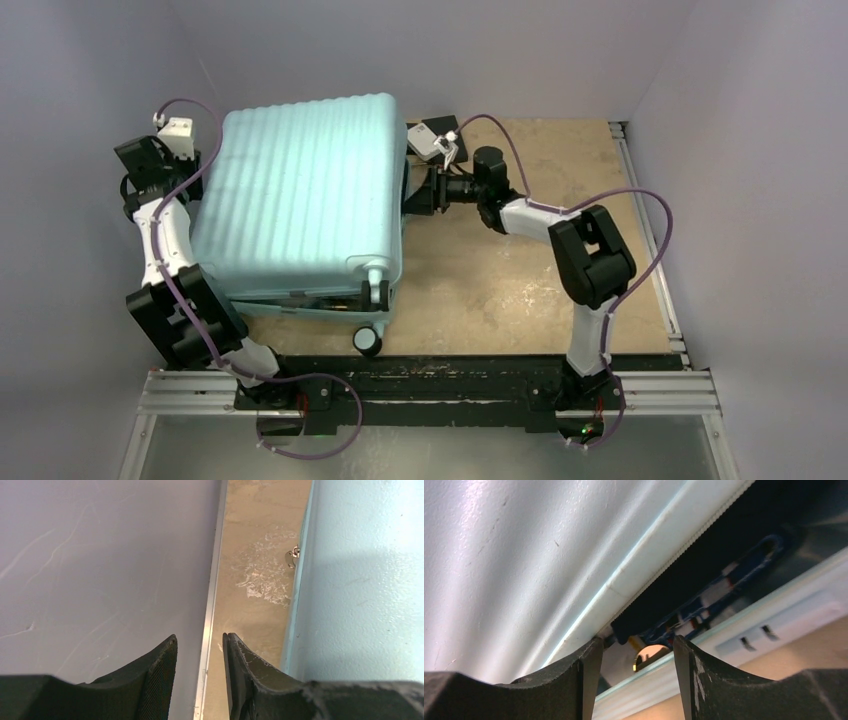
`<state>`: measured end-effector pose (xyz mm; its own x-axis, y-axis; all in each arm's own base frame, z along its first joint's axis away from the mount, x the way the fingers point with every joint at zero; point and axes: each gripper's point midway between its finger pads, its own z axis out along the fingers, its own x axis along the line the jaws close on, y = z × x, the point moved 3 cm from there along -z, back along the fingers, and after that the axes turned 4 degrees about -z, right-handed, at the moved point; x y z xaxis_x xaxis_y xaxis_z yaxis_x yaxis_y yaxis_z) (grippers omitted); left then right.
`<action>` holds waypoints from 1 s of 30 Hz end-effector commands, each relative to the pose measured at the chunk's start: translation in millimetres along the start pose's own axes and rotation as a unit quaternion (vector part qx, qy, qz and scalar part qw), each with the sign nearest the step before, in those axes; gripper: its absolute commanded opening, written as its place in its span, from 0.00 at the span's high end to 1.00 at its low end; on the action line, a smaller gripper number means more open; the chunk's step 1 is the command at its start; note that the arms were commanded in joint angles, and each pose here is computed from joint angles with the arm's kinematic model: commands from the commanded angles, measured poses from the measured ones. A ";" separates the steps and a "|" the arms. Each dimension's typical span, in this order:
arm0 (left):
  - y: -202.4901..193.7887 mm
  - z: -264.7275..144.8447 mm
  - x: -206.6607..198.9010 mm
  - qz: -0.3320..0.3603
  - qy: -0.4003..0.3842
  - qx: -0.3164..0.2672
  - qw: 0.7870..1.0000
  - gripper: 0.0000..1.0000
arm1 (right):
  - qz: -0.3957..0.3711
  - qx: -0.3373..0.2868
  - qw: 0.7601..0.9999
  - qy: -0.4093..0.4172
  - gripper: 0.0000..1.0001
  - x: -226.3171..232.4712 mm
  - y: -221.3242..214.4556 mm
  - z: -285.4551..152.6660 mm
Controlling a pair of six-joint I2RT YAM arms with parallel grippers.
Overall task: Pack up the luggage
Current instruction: Close the luggage at the center of the board.
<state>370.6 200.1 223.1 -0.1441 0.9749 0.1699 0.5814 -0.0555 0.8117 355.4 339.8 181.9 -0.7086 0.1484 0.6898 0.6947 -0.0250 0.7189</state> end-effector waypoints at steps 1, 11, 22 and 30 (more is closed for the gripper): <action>-84.1 -19.5 -86.2 -0.085 -0.155 0.167 0.970 0.61 | -0.131 -0.091 0.987 -0.030 0.40 47.1 65.4 -3.2; -59.5 -25.9 -68.8 -0.088 -0.103 0.132 0.982 0.48 | -0.195 -0.052 0.977 -0.063 0.37 41.4 38.5 -17.6; -13.4 -35.3 -38.9 -0.118 -0.030 0.078 0.989 0.29 | -0.258 -0.006 0.966 -0.027 0.36 68.7 2.5 -10.7; -34.6 -28.5 -5.9 -0.136 0.043 0.093 0.985 0.23 | -0.273 -0.024 0.958 -0.086 0.38 62.7 13.0 -18.9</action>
<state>327.7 213.2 208.7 -0.3983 0.9063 0.1411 0.6685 0.1815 0.7213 332.1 313.7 213.9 -0.9027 0.3332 0.2724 0.3132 0.0746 0.9468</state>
